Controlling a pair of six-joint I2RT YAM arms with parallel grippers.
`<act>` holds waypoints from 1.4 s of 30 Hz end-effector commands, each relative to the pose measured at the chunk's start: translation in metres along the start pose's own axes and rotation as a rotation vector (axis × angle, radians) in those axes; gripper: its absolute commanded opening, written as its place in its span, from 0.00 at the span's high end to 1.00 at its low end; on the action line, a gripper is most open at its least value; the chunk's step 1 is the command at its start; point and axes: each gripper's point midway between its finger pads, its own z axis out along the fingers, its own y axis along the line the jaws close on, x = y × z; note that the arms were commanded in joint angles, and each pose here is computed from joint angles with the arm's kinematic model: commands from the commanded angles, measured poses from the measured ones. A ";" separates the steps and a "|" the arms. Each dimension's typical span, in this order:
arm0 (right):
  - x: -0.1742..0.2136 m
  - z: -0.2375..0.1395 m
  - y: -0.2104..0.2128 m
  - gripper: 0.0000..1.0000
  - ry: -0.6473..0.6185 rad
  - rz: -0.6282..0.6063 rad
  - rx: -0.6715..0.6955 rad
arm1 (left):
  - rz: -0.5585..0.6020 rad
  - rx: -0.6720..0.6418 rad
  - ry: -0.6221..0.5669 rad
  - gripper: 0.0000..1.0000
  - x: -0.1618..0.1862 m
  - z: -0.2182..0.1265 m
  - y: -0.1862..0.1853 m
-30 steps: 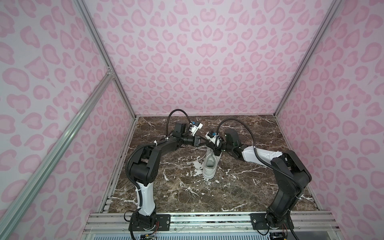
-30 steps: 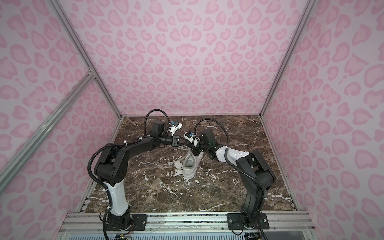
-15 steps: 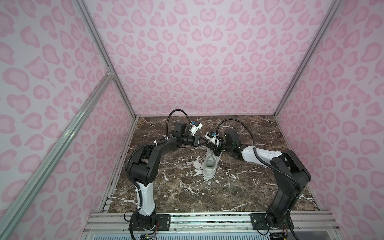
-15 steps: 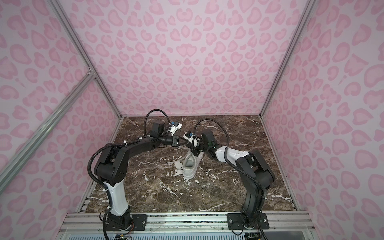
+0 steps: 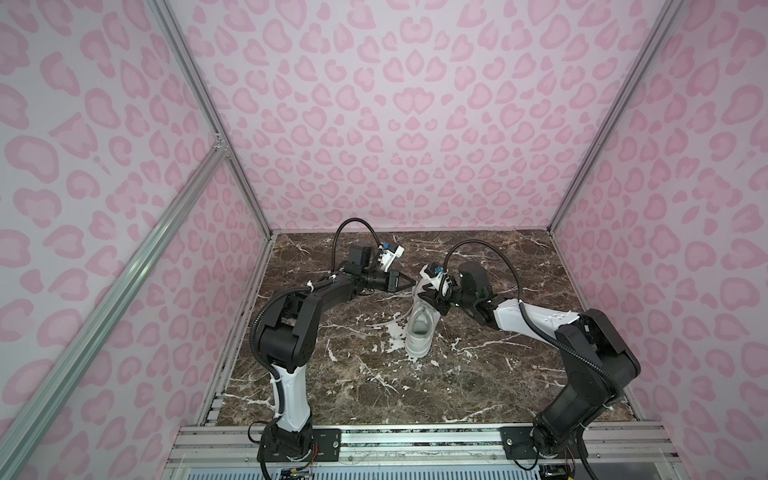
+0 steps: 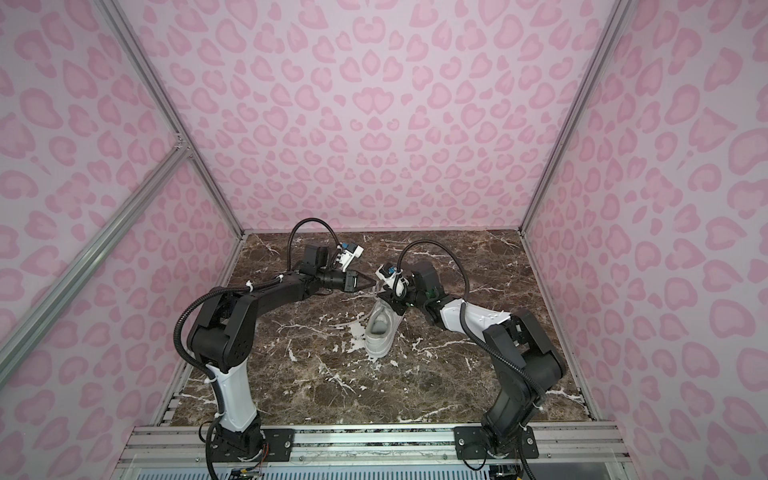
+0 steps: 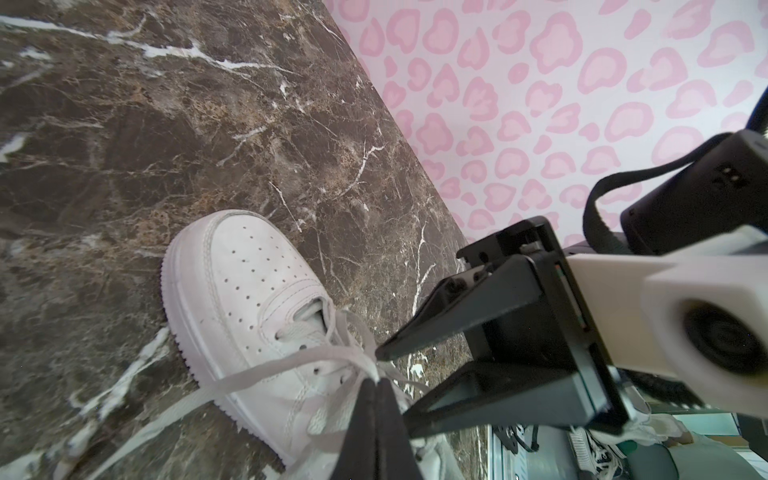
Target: Tie the shoes
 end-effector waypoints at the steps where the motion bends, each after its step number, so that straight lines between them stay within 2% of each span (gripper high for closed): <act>1: 0.001 -0.013 -0.008 0.68 -0.022 0.055 0.039 | 0.027 -0.005 -0.024 0.97 -0.012 -0.005 -0.008; 6: 0.008 -0.043 -0.014 0.69 -0.023 0.200 0.098 | 0.008 -0.036 -0.025 0.97 -0.018 -0.008 -0.009; 11: 0.033 -0.063 -0.012 0.73 0.029 0.412 0.141 | -0.013 -0.069 -0.033 0.97 -0.027 -0.011 -0.014; 13: 0.045 -0.066 -0.006 0.78 0.059 0.510 0.138 | -0.013 -0.070 -0.025 0.97 -0.028 -0.008 -0.017; 16: 0.052 -0.070 0.003 0.83 0.021 0.615 0.115 | -0.020 -0.076 -0.004 0.97 -0.022 -0.004 -0.016; 24: 0.066 -0.056 0.011 0.90 -0.050 0.812 0.045 | -0.033 -0.092 -0.003 0.97 -0.021 0.004 -0.020; 28: 0.063 -0.050 0.013 0.91 -0.100 0.864 0.011 | -0.035 -0.104 -0.011 0.97 -0.023 0.005 -0.024; 42: 0.059 -0.026 0.020 0.92 -0.103 0.901 -0.053 | -0.051 -0.113 -0.009 0.97 -0.018 0.005 -0.024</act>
